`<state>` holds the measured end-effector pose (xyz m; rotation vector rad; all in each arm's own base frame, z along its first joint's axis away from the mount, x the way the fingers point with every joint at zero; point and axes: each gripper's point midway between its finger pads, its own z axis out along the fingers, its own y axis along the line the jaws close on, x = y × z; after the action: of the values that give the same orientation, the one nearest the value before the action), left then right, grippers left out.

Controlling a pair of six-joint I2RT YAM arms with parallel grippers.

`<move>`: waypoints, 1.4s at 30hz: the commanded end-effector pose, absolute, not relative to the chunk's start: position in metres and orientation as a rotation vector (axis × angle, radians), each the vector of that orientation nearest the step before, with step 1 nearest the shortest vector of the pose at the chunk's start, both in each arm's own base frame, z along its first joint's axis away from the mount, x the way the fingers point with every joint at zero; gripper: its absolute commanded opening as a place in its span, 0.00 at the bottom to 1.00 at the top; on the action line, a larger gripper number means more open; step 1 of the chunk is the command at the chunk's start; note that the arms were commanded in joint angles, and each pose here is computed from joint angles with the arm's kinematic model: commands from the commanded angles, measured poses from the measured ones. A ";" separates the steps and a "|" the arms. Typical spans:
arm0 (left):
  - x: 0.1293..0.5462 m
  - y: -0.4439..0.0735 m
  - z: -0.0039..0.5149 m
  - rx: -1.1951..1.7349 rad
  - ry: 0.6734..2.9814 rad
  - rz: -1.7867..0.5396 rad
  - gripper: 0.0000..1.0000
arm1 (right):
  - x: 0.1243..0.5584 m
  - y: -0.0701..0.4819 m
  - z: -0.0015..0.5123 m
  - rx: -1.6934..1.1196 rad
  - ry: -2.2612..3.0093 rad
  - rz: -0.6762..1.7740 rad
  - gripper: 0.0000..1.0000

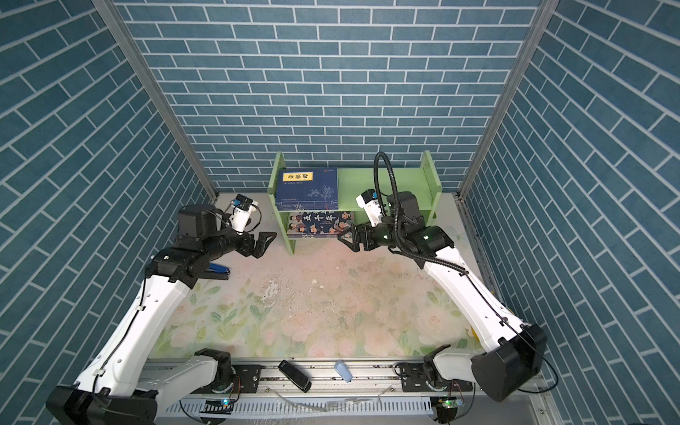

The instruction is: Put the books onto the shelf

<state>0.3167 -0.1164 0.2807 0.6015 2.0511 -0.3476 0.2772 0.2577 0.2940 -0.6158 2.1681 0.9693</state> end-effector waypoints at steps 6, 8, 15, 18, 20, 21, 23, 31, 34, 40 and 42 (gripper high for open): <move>0.308 -0.102 0.202 0.569 2.194 -0.353 1.00 | 0.299 0.191 0.206 -0.226 2.288 0.654 0.99; 0.311 -0.098 0.186 0.533 2.206 -0.361 1.00 | 0.298 0.181 0.193 -0.204 2.258 0.609 0.99; 0.315 -0.082 0.131 0.422 2.190 -0.442 1.00 | 0.300 0.112 0.182 -0.019 2.134 0.255 0.99; 0.322 -0.070 0.127 0.347 2.139 -0.492 1.00 | 0.297 0.077 0.180 0.081 2.036 0.093 0.99; 0.330 -0.059 0.125 0.293 2.123 -0.512 1.00 | 0.294 0.060 0.178 0.107 1.976 0.017 0.99; 0.334 -0.055 0.125 0.267 2.113 -0.525 1.00 | 0.292 0.052 0.180 0.121 1.944 -0.018 0.99; 0.344 -0.044 0.122 0.206 2.089 -0.513 1.00 | 0.289 0.036 0.181 0.160 1.894 -0.082 0.99; 0.367 -0.014 0.116 0.067 1.957 -0.401 1.00 | 0.291 -0.004 0.177 0.163 1.882 -0.285 0.99; 0.369 -0.011 0.125 0.079 1.879 -0.373 1.00 | 0.298 -0.011 0.173 0.125 1.841 -0.346 0.99; 0.371 -0.006 0.127 0.077 1.846 -0.350 1.00 | 0.317 -0.031 0.161 0.200 1.764 -0.337 0.99; 0.369 -0.005 0.128 0.074 1.835 -0.347 1.00 | 0.327 -0.031 0.154 0.175 1.755 -0.320 0.99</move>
<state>0.3668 -0.0094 0.1157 0.0760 1.8992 -0.3673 0.3080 -0.0342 0.1252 0.2122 1.9036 -0.3585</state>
